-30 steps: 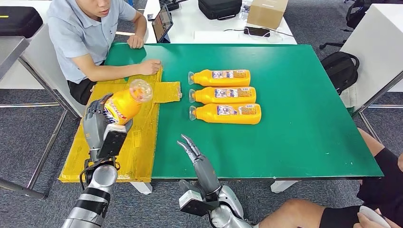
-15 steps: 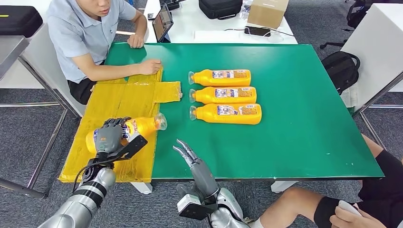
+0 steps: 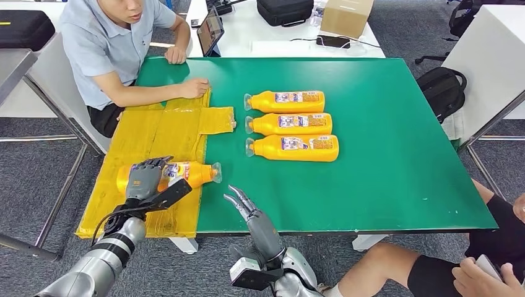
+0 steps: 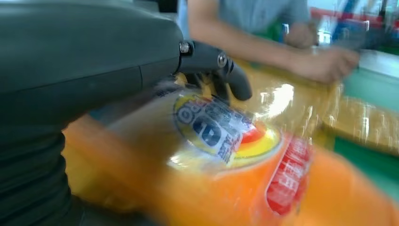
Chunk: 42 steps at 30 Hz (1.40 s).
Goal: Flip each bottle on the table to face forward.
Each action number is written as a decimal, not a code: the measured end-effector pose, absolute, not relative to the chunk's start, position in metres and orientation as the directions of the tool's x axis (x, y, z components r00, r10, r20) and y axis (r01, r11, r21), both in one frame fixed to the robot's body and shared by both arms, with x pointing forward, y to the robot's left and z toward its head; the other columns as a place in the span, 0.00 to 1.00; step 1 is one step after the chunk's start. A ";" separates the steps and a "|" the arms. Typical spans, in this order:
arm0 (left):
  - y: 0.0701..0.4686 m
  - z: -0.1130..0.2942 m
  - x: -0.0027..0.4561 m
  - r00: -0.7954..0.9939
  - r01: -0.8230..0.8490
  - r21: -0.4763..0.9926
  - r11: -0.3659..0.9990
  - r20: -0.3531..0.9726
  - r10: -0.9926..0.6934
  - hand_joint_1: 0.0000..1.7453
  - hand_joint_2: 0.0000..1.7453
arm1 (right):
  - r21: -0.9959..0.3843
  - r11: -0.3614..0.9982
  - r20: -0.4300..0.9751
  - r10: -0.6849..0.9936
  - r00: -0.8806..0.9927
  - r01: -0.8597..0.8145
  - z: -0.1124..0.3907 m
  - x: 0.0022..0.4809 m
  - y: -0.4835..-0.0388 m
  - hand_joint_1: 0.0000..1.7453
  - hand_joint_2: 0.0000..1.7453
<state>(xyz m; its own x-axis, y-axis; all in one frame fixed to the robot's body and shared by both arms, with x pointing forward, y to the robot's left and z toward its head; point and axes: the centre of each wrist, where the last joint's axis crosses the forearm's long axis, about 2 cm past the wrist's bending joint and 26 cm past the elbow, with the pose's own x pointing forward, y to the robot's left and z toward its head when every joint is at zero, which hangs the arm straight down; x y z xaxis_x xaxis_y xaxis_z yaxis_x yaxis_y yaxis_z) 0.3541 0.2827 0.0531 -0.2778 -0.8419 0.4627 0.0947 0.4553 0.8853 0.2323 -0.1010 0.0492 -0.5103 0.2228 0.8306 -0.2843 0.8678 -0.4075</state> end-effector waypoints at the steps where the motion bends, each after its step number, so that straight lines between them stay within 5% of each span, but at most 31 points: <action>1: 0.284 0.052 0.353 -0.293 0.135 0.864 0.485 0.502 -0.813 0.00 1.00 | -0.406 0.868 0.832 0.222 -0.508 -0.285 0.049 0.232 -0.102 0.00 0.00; 8: 0.298 0.054 0.354 -0.351 0.325 0.742 0.586 0.670 -0.654 0.00 1.00 | -0.378 0.878 0.843 0.195 -0.501 -0.293 0.051 0.235 -0.101 0.00 0.00; 16: 0.305 0.055 0.351 -0.363 0.346 0.694 0.631 0.720 -0.592 0.00 1.00 | -0.368 0.881 0.845 0.184 -0.501 -0.298 0.051 0.236 -0.100 0.00 0.00; 23: 0.289 0.064 0.335 -0.388 0.226 0.408 0.884 0.870 -0.303 0.00 1.00 | -0.369 0.894 0.836 0.200 -0.512 -0.253 0.052 0.235 -0.099 0.00 0.00; 27: 0.264 0.098 0.335 -0.481 -0.046 0.072 0.996 0.872 -0.085 0.00 1.00 | -0.402 0.900 0.798 0.253 -0.546 -0.170 0.055 0.233 -0.096 0.00 1.00; 32: 0.255 0.140 0.333 -0.566 -0.225 -0.322 0.919 0.812 0.146 0.00 1.00 | -0.474 0.877 0.717 0.333 -0.612 -0.077 0.058 0.231 -0.096 0.00 1.00; 42: 0.261 0.154 0.311 -0.628 -0.272 -0.429 0.861 0.757 0.179 0.00 1.00 | -0.570 0.821 0.634 0.425 -0.645 -0.019 0.062 0.229 -0.112 0.00 1.00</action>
<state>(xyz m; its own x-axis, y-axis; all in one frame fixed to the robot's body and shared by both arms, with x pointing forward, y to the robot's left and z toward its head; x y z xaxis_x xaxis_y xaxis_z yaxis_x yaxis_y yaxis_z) 0.3108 0.2611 0.1540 -0.6278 0.1793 0.7574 -0.2721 0.8611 -0.4295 0.2286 -0.1119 0.0616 -0.6455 0.4252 0.6345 -0.0191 0.8214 -0.5700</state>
